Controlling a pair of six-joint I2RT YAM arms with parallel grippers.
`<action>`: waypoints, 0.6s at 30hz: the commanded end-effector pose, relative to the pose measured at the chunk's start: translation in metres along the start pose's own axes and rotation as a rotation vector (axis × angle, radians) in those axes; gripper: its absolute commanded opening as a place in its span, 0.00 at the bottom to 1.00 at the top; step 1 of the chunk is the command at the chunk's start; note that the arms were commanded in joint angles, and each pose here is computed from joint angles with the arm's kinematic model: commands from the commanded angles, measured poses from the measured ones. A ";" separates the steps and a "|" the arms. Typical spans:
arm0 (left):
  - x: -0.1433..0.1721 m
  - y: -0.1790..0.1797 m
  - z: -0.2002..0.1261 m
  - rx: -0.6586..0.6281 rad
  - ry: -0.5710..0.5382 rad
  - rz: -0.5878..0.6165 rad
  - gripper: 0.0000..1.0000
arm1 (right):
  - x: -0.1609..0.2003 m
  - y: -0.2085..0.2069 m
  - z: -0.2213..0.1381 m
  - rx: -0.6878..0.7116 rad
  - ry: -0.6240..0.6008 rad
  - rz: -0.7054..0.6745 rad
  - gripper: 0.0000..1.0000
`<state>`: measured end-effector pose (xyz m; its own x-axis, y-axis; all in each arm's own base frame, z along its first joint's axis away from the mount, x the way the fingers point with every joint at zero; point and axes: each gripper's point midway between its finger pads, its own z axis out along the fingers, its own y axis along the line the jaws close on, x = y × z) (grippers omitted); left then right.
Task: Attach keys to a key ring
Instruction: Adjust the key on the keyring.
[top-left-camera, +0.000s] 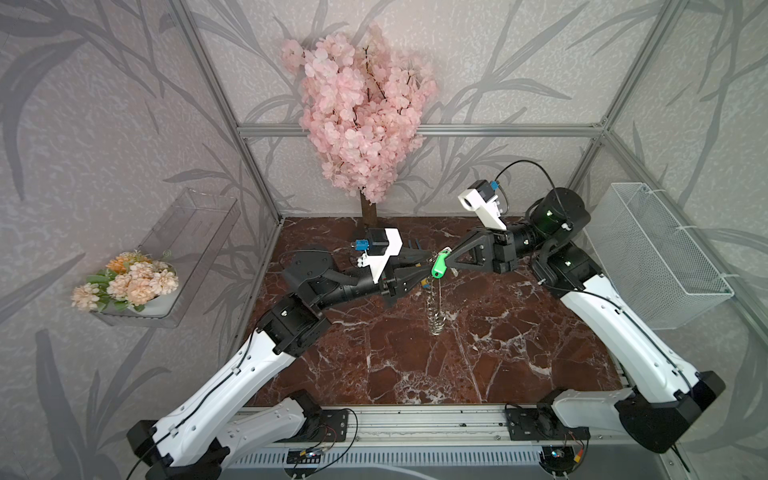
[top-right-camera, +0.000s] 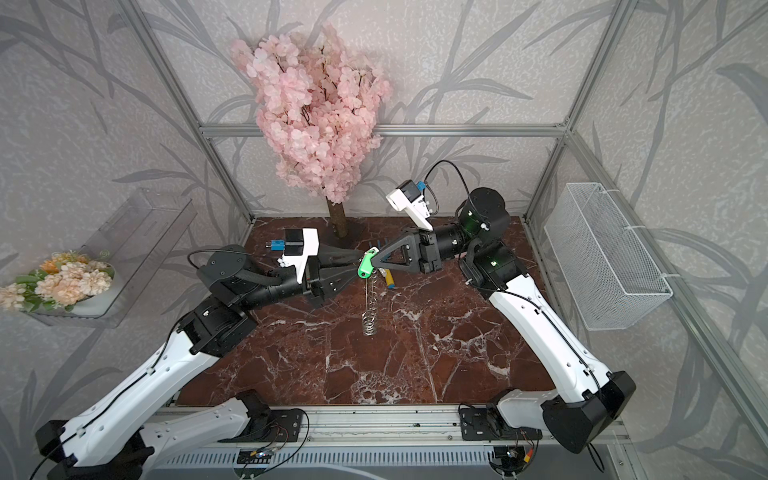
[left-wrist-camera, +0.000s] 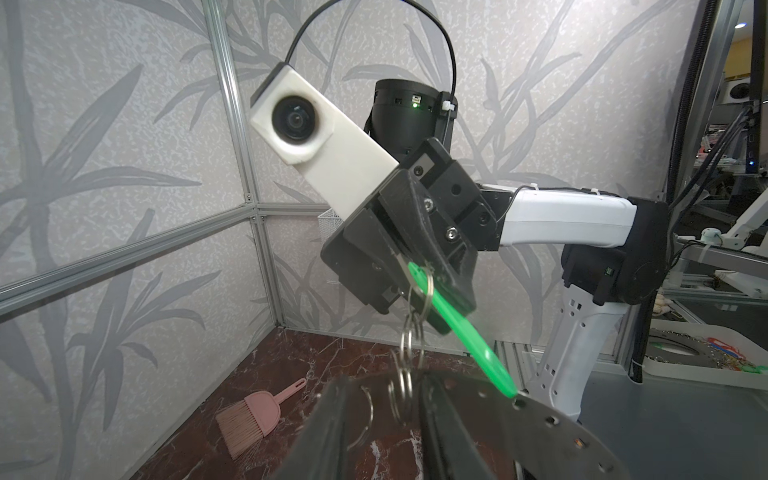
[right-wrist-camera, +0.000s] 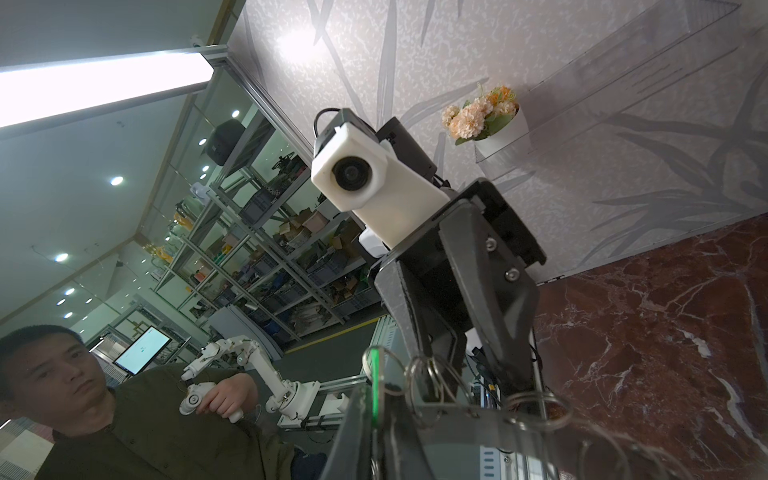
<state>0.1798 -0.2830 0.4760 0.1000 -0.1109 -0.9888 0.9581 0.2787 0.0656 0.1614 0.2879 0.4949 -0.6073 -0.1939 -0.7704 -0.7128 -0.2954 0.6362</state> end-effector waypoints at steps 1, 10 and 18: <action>-0.024 -0.004 -0.002 0.009 -0.065 0.035 0.29 | -0.001 0.018 0.000 -0.015 -0.006 -0.076 0.00; -0.025 0.001 -0.005 -0.041 -0.071 0.050 0.00 | 0.002 0.016 0.000 -0.017 0.002 -0.066 0.00; -0.029 0.005 -0.014 -0.098 -0.044 0.087 0.00 | 0.004 0.007 -0.007 0.009 -0.015 -0.051 0.00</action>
<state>0.1844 -0.2771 0.4767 0.1210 -0.0958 -0.9880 0.9363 0.3415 0.0815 0.1649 0.2874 0.4864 -0.6215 -0.1963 -0.7584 -0.7042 -0.2840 0.6507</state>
